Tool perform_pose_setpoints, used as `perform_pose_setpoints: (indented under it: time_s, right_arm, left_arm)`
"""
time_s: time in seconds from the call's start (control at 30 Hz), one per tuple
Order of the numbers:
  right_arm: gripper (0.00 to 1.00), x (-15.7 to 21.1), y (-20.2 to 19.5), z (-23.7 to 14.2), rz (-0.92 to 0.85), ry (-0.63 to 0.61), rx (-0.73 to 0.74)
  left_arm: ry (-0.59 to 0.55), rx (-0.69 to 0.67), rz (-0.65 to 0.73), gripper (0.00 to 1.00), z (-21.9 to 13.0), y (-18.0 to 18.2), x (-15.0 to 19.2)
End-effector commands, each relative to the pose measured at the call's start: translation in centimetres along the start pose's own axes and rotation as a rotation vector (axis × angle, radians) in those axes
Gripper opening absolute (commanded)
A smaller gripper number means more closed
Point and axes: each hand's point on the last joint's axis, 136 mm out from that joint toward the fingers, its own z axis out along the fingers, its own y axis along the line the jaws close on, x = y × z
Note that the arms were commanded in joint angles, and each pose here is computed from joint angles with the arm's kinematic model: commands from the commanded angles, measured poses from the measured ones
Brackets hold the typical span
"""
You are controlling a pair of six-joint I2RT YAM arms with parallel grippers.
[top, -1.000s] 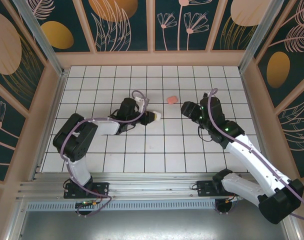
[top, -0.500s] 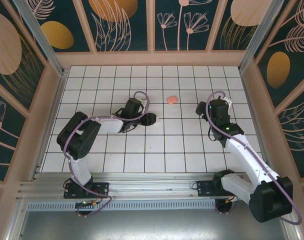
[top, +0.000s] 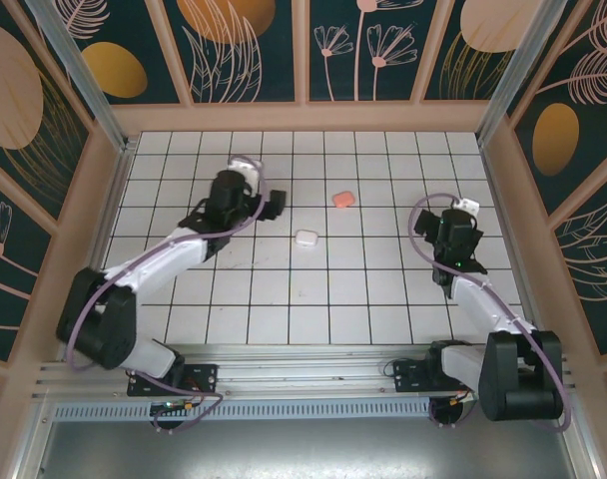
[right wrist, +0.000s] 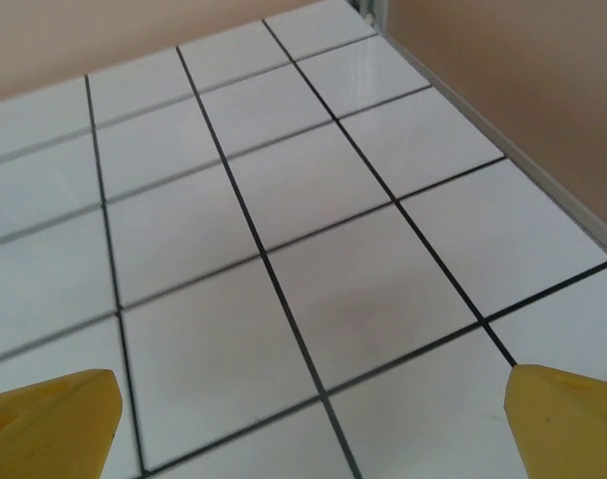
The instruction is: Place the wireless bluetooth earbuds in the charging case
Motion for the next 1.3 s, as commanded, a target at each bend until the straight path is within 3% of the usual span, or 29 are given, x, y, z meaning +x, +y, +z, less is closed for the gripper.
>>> perform_pose_setpoints:
  time_s: [0.0, 0.23, 0.33, 0.43, 0.63, 0.8, 1.03, 1.13, 1.27]
  right_arm:
    - [0.99, -2.2, 0.2, 0.2, -0.022, -0.168, -0.057]
    - [0.99, -2.3, 1.4, 0.4, -0.001, -0.306, -0.174]
    - [0.99, -2.1, 1.8, 1.2, -0.014, -0.328, -0.193]
    - [0.99, -1.3, 2.4, 1.9, -0.015, -0.327, -0.242]
    - [0.99, -0.2, 3.2, 2.4, -0.045, -0.318, -0.272]
    - [0.99, -0.1, 3.2, 2.4, -0.049, -0.321, -0.271]
    - [0.99, -0.1, 3.4, 2.4, -0.055, -0.319, -0.271]
    - [0.99, -0.2, 3.4, 2.4, -0.056, -0.321, -0.272]
    - [0.99, -0.1, 3.4, 2.4, -0.056, -0.320, -0.271]
  left_arm:
    - [-0.107, -0.204, 0.075, 0.98, -2.1, 5.4, 0.2]
    - [-0.289, -0.460, 0.032, 0.98, -5.6, 12.7, 2.5]
    - [-0.356, -0.452, 0.052, 0.99, -6.2, 13.6, 3.7]
    - [-0.424, -0.432, 0.047, 0.99, -6.6, 13.7, 2.7]
    - [-0.430, -0.432, -0.024, 0.99, -6.0, 15.2, 2.1]
    - [-0.297, -0.410, 0.004, 0.98, -4.3, 14.9, 3.3]
    - [-0.313, -0.423, 0.044, 0.99, -5.8, 14.9, 3.9]
    - [-0.300, -0.457, 0.016, 0.99, -6.4, 16.2, 6.0]
    - [-0.383, -0.434, 0.045, 0.98, -7.4, 16.1, 6.4]
